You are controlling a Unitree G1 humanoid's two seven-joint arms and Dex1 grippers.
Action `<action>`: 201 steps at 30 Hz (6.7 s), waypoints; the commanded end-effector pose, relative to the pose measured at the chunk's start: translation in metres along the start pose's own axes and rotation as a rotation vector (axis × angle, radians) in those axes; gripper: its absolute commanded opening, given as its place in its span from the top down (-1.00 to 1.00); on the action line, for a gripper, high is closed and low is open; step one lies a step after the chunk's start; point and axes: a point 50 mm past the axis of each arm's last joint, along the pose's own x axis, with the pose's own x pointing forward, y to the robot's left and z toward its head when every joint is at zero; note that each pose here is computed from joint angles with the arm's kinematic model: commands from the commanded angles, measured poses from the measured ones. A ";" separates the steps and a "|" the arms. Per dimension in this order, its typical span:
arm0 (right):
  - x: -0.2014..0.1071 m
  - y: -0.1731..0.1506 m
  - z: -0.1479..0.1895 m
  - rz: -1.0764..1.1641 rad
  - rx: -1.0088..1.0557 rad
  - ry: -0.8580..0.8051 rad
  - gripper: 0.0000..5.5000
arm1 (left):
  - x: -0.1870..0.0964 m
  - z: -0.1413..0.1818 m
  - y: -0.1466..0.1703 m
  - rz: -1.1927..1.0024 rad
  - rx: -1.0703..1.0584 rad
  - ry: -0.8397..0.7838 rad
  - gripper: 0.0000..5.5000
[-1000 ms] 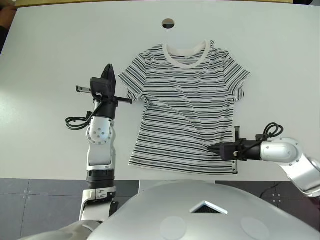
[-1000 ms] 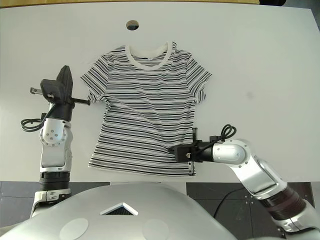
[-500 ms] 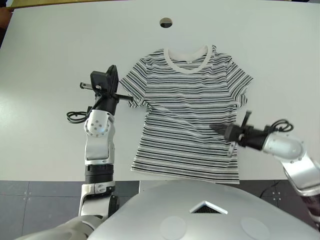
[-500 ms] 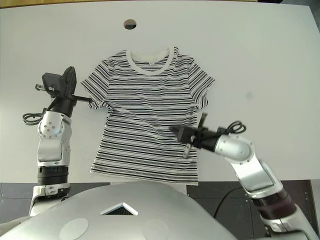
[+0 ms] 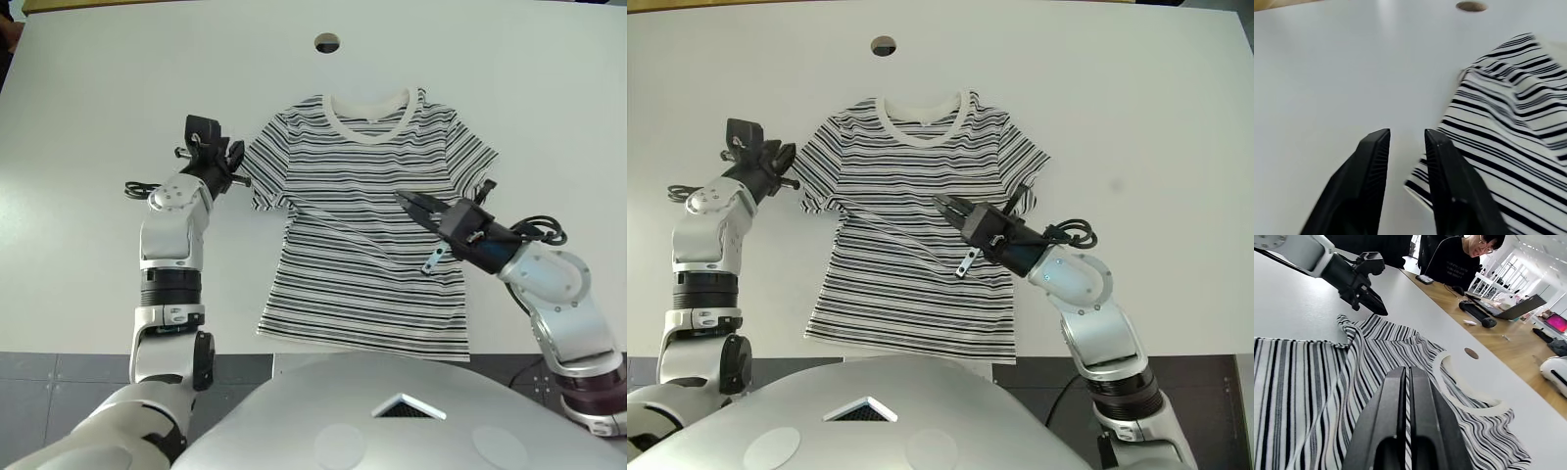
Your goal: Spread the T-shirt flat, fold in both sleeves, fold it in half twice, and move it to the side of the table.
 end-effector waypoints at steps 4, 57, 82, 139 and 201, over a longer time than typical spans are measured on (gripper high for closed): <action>0.003 0.004 0.002 -0.001 0.006 -0.013 0.96 | 0.004 -0.016 -0.003 -0.125 0.022 0.163 0.39; 0.012 0.006 -0.006 -0.019 0.009 0.001 0.96 | -0.008 -0.021 0.011 -0.105 0.016 0.205 0.39; 0.014 -0.008 -0.012 -0.135 0.024 0.008 0.96 | -0.007 0.014 -0.025 -0.304 -0.114 0.071 0.96; -0.010 -0.105 -0.128 -0.614 0.542 0.548 0.41 | -0.017 0.063 -0.107 -0.413 0.076 -0.386 0.27; -0.065 -0.024 -0.039 0.414 -0.680 0.374 -0.13 | -0.113 0.004 0.002 -0.585 1.301 -0.452 0.50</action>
